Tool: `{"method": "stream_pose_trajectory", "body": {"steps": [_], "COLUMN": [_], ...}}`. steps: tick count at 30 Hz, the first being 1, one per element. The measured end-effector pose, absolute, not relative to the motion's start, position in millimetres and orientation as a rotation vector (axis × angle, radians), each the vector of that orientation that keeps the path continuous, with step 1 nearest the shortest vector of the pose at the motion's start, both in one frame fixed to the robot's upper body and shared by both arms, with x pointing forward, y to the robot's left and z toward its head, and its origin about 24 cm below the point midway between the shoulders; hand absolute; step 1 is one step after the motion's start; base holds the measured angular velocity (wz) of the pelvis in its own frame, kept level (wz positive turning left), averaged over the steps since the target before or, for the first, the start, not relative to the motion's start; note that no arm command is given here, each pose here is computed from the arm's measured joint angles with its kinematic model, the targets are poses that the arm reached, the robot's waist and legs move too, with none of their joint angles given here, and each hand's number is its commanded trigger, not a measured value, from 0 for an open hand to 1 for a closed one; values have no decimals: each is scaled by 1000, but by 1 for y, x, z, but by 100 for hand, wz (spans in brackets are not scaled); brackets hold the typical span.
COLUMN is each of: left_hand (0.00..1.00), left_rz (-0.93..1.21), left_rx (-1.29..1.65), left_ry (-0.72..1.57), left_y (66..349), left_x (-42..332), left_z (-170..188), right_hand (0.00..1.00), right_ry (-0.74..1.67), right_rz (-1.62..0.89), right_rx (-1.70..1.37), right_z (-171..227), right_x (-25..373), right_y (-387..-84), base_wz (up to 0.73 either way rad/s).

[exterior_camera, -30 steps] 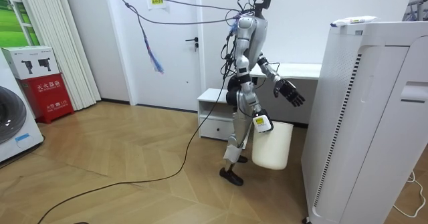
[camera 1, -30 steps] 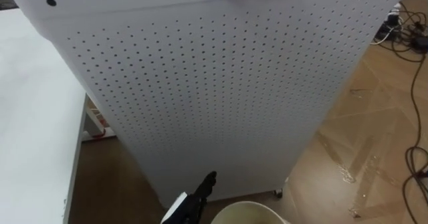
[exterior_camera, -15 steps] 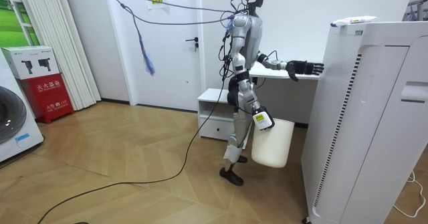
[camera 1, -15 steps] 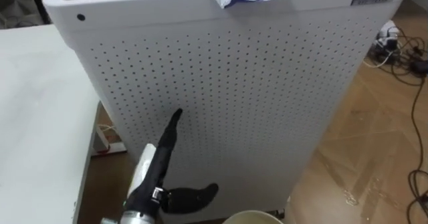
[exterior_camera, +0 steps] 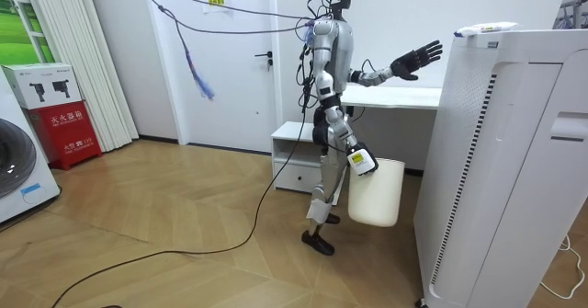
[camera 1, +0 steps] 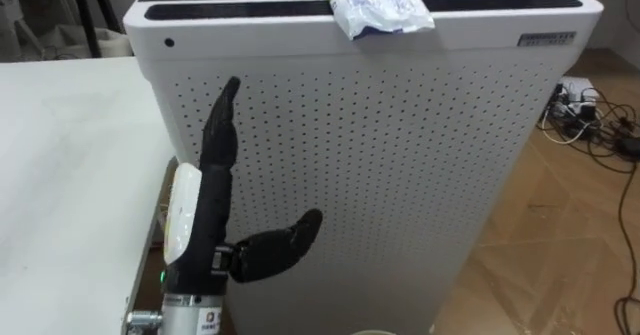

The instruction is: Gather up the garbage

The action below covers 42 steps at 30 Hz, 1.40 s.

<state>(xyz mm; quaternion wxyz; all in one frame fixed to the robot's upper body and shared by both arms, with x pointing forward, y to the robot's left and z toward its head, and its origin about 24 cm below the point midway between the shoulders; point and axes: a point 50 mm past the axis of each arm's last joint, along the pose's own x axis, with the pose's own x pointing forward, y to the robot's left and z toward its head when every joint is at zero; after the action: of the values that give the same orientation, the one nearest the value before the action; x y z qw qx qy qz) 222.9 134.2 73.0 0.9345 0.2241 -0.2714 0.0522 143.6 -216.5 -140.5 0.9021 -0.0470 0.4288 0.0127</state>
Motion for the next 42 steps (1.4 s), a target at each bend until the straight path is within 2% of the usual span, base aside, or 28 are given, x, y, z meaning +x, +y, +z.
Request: {"method": "stream_pose_trajectory", "body": {"steps": [11, 20, 33, 42], "left_hand": [0, 0, 0, 0], "left_rz": [191, 215, 226, 203], "left_rx": [490, 521, 666, 682], "left_ry": [-617, -831, -1003, -1007], "left_y": [141, 133, 128, 119], "left_x": [223, 228, 236, 240], "left_z": [79, 118, 138, 141], "right_hand": [100, 100, 100, 100], "right_ry": [892, 910, 951, 950], "right_rz": [22, 42, 63, 62], "right_rx": [-103, -99, -118, -117], "right_z": [-141, -143, -146, -146], "right_x": [141, 134, 125, 126], "right_y": [-217, -218, -217, -217], "base_wz": [-3, -1, -5, 0]}}
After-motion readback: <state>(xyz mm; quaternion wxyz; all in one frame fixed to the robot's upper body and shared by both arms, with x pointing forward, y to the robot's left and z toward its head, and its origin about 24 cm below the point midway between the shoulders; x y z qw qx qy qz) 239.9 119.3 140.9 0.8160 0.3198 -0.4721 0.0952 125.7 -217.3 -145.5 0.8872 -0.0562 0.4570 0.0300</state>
